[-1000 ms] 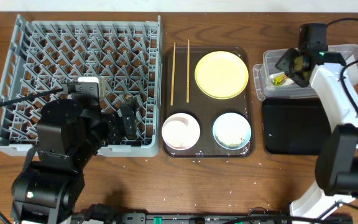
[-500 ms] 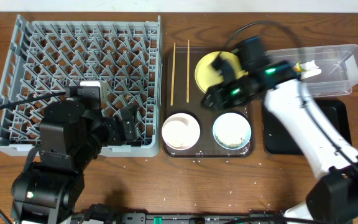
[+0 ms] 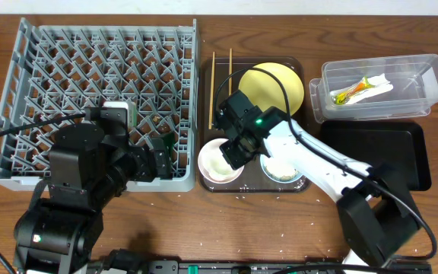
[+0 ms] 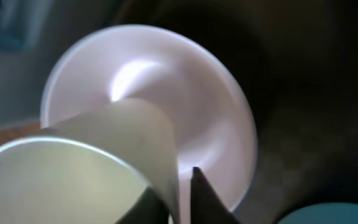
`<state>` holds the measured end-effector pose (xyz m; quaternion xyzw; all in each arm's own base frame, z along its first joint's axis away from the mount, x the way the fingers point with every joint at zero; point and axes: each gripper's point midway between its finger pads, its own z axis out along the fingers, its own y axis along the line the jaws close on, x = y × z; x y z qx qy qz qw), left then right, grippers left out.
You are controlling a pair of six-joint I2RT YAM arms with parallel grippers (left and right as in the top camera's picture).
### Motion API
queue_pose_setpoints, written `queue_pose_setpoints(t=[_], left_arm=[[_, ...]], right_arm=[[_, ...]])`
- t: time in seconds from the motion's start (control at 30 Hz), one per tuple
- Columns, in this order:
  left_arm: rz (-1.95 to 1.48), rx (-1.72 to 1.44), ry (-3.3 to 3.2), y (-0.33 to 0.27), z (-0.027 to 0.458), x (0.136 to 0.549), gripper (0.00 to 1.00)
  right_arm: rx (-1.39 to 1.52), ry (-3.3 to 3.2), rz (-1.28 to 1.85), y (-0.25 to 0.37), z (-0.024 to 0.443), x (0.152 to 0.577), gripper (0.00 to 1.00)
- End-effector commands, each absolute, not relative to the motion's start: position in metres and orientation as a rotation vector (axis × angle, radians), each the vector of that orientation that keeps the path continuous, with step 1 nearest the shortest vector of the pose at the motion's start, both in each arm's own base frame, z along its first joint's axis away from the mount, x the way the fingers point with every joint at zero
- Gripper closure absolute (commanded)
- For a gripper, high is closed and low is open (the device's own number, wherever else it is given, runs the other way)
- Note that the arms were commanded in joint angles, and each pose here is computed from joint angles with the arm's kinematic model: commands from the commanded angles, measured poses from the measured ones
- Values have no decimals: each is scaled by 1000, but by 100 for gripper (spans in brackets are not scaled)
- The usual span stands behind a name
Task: Sort waste into correct bins and load items into the dishwasher
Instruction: 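Move right gripper down to white cup and grasp it, then lift white cup and hand it to the left gripper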
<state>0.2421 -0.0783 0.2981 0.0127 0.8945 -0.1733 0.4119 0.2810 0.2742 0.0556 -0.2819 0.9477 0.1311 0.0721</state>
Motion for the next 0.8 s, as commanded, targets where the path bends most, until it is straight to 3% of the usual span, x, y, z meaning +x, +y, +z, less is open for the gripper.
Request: queue_pose_setpoints(t=[0.0,0.17,0.33,0.47,0.6,0.77], left_arm=[[-507,-31,2221,-82,311,241,4],[-670,-199,2165,-91,326,248,4],[-960,-74,2103,-129,352,243,4],[-1104,7,2100,-148,359,238,4],[-1353,206,2065,-178,373,227,4],[-1552,347,2063,-197,376,218,4]], right_arm=[[-791,2836,393,269,68,289,99],[-838,2708,710,270,122,294,99],[-838,2327,1273,251,220,303,99],[-832,2015,1535,231,284,306,99],[-1009,1668,1775,234,334,282,99],[-1073,1624,1823,247,341,270,99]])
